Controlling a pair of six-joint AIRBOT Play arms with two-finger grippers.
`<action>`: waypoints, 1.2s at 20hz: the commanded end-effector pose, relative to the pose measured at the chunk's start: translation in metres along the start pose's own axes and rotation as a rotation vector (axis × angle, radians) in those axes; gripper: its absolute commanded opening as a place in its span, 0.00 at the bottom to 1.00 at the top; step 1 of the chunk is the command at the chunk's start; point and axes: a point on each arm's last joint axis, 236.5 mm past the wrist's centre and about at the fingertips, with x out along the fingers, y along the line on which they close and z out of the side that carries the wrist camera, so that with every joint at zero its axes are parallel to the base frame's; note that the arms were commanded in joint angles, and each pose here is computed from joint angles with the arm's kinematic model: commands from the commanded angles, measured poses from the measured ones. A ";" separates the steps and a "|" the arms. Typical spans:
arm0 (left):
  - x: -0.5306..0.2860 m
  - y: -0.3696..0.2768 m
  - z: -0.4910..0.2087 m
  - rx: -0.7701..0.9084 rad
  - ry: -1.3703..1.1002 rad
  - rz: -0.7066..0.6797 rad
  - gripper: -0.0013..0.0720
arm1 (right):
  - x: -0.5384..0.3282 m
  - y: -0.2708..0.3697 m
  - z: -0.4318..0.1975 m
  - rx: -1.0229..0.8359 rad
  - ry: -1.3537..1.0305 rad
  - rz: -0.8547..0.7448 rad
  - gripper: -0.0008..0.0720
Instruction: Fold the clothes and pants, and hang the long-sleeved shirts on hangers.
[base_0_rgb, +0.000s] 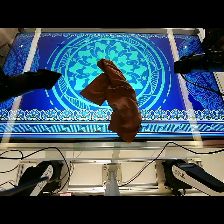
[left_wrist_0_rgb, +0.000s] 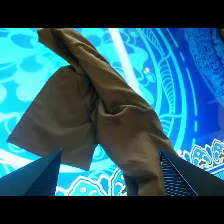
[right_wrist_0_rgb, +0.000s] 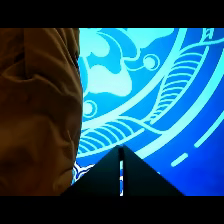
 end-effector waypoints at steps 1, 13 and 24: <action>0.000 0.000 -0.001 -0.003 0.001 0.000 0.98 | 0.001 0.001 -0.001 0.005 0.005 0.005 0.03; 0.000 0.000 0.000 -0.004 0.000 -0.001 0.98 | 0.029 0.082 -0.126 0.133 0.445 0.370 0.07; 0.011 0.017 0.021 -0.037 -0.081 0.033 0.98 | 0.095 0.095 -0.202 0.312 0.510 0.385 0.63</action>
